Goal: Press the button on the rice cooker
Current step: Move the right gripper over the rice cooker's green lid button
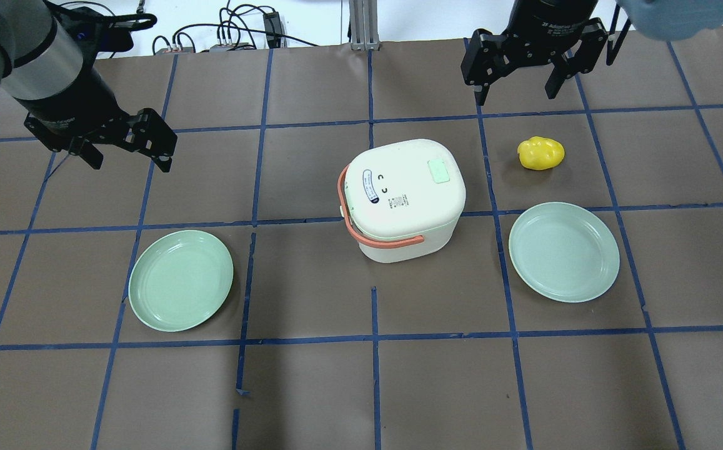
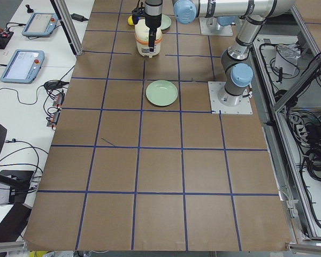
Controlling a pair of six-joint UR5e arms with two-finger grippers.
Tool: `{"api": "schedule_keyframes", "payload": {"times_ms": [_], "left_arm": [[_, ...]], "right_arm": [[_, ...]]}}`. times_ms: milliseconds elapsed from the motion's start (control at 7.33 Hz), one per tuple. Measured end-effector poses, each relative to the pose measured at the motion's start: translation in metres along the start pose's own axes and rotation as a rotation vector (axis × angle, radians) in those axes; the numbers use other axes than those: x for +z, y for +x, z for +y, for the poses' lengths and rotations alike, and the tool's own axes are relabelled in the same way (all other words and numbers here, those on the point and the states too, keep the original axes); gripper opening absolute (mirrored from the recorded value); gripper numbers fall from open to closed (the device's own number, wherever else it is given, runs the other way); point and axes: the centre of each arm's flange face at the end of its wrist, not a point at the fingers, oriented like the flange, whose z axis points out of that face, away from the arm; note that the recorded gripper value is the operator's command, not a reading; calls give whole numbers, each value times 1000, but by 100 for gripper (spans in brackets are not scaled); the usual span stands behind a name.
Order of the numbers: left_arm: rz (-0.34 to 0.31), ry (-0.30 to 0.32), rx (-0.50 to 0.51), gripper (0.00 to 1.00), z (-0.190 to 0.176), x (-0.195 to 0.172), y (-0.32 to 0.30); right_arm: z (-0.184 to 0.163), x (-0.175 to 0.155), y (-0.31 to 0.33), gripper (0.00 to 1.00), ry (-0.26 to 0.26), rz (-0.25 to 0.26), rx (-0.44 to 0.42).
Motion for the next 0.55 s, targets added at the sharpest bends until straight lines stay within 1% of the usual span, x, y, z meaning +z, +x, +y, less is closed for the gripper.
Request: {"api": "schedule_keyframes", "payload": {"times_ms": [409,545], "left_arm": [[0,0,0,100,0,0,0],[0,0,0,100,0,0,0]], "right_arm": [[-2,-1,-2,100,11,-1,8],[-1,3,-5,100,4,-4,45]]}}
